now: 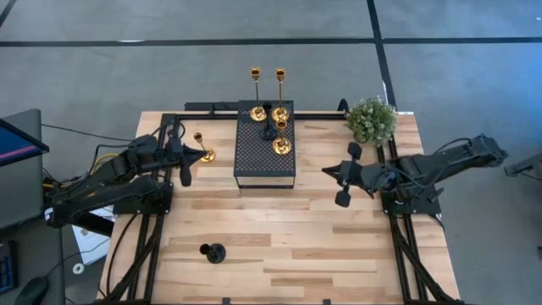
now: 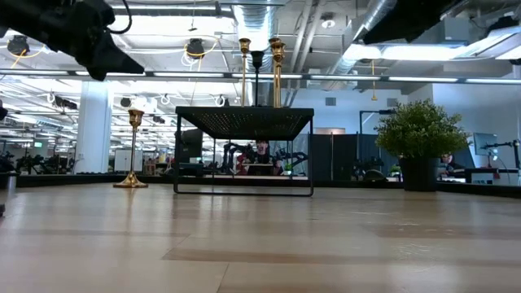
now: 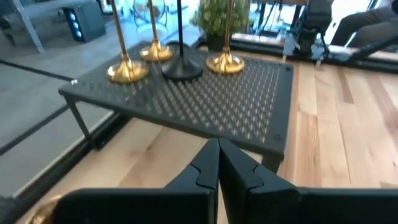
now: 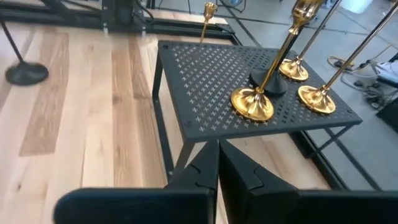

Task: Pick & Place candle stick holders
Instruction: Put the small gold candle holder on the shelf

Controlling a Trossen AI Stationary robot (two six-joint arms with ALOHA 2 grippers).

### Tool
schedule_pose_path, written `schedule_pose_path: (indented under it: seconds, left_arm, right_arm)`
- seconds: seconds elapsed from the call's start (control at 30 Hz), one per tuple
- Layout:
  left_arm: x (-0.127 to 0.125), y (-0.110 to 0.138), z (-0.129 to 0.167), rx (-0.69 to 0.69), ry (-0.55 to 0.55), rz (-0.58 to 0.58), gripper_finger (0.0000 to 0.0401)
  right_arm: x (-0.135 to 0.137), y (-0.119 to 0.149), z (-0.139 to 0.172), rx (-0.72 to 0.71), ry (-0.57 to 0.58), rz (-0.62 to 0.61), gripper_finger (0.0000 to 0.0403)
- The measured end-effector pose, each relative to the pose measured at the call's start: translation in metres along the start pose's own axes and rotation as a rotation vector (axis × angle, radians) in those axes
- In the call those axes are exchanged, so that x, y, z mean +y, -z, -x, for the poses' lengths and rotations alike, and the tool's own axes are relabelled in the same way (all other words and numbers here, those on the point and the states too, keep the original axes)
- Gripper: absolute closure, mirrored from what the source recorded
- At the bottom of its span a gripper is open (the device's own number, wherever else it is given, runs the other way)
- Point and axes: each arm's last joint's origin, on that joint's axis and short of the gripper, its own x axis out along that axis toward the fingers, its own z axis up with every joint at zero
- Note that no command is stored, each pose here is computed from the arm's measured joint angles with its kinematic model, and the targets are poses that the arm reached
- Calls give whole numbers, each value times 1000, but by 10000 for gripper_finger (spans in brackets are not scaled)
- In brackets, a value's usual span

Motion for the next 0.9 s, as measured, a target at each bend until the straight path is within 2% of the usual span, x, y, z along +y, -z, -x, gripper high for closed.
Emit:
schedule_pose_path:
  seconds: [0.3, 0.43, 0.53, 0.73, 0.9]
  left_arm:
    - [-1, 1, 10, -26, -2, 2, 396]
    - [-1, 1, 14, -55, -3, 24, 396]
    - [-1, 0, 16, -70, -2, 69, 396]
    - [-1, 0, 17, -74, -11, 111, 397]
    - [1, 0, 17, -73, -67, 114, 397]
  right_arm:
    - [3, 11, -4, 18, 15, 85, 402]
    - [2, 25, -14, -70, 5, 97, 403]
    - [2, 39, -21, -129, -68, 114, 403]
    - [-4, 62, -27, -282, -165, 47, 403]
    - [-8, 85, -28, -471, -323, 3, 403]
